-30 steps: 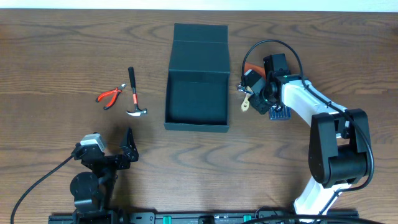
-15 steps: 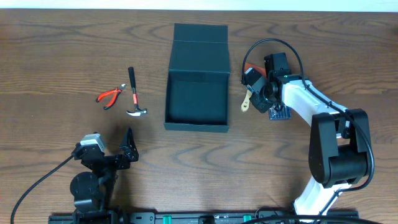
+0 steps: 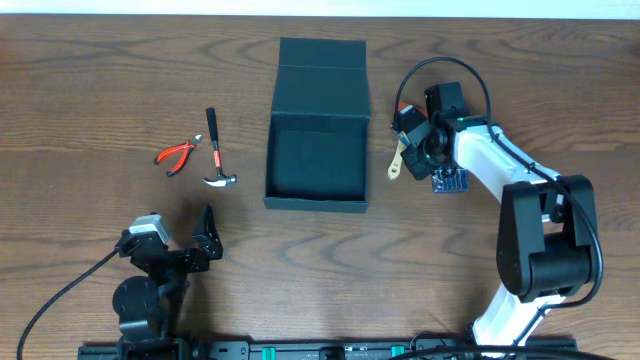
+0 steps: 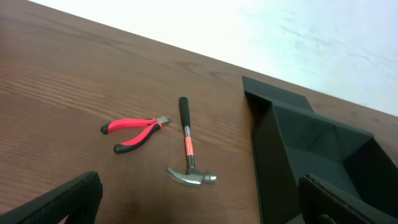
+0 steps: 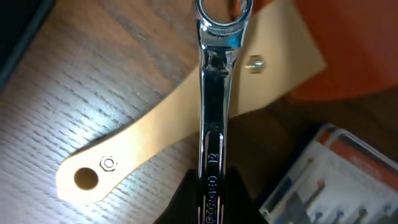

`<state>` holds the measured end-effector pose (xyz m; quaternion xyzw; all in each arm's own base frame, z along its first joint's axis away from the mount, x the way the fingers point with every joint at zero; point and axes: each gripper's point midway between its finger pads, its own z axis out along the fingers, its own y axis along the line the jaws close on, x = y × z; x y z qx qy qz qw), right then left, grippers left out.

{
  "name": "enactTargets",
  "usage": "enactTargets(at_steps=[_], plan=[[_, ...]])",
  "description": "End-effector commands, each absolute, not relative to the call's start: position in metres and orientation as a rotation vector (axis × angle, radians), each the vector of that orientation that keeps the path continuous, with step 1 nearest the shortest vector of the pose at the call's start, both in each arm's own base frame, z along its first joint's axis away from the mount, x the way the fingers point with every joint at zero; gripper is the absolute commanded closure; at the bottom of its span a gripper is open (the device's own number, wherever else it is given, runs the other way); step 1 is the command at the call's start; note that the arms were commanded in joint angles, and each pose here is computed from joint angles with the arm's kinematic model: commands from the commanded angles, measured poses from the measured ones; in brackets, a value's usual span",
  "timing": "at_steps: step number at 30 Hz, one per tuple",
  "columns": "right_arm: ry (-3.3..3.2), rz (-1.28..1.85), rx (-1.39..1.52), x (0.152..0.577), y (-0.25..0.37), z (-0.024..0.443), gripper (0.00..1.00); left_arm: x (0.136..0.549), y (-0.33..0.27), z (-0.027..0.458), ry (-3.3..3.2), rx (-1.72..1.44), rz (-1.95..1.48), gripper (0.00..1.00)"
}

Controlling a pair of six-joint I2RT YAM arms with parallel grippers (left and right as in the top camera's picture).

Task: Pack container
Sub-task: 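Carry the wrench left and release it into the green box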

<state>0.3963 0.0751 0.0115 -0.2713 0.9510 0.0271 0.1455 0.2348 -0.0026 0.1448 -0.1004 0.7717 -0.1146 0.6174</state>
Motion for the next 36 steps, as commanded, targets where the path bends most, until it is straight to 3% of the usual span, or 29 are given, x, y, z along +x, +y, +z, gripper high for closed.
enactTargets(at_steps=[1, 8, 14, 17, 26, 36], plan=[[2.655, 0.103, -0.541, 0.42, 0.079, 0.071, 0.99, 0.235, 0.0, 0.132, 1.799, -0.254, -0.254, 0.02], [2.521, 0.42, -0.161, 0.413, 0.119, 0.161, 0.99, 0.235, 0.0, 0.132, 1.799, -0.254, -0.254, 0.02], [2.5, 0.658, 0.013, 0.387, 0.176, 0.194, 0.99, 0.235, 0.0, 0.132, 1.799, -0.254, -0.254, 0.02], [2.537, 0.71, 0.051, 0.371, 0.209, 0.191, 0.99, 0.235, 0.0, 0.132, 1.799, -0.254, -0.254, 0.02], [2.574, 0.464, 0.22, 0.353, 0.244, 0.156, 0.99, 0.235, 0.0, 0.132, 1.799, -0.254, -0.254, 0.02], [2.645, 0.349, 0.331, 0.363, 0.247, 0.099, 0.99, 0.235, 0.0, 0.132, 1.799, -0.254, -0.254, 0.01]])
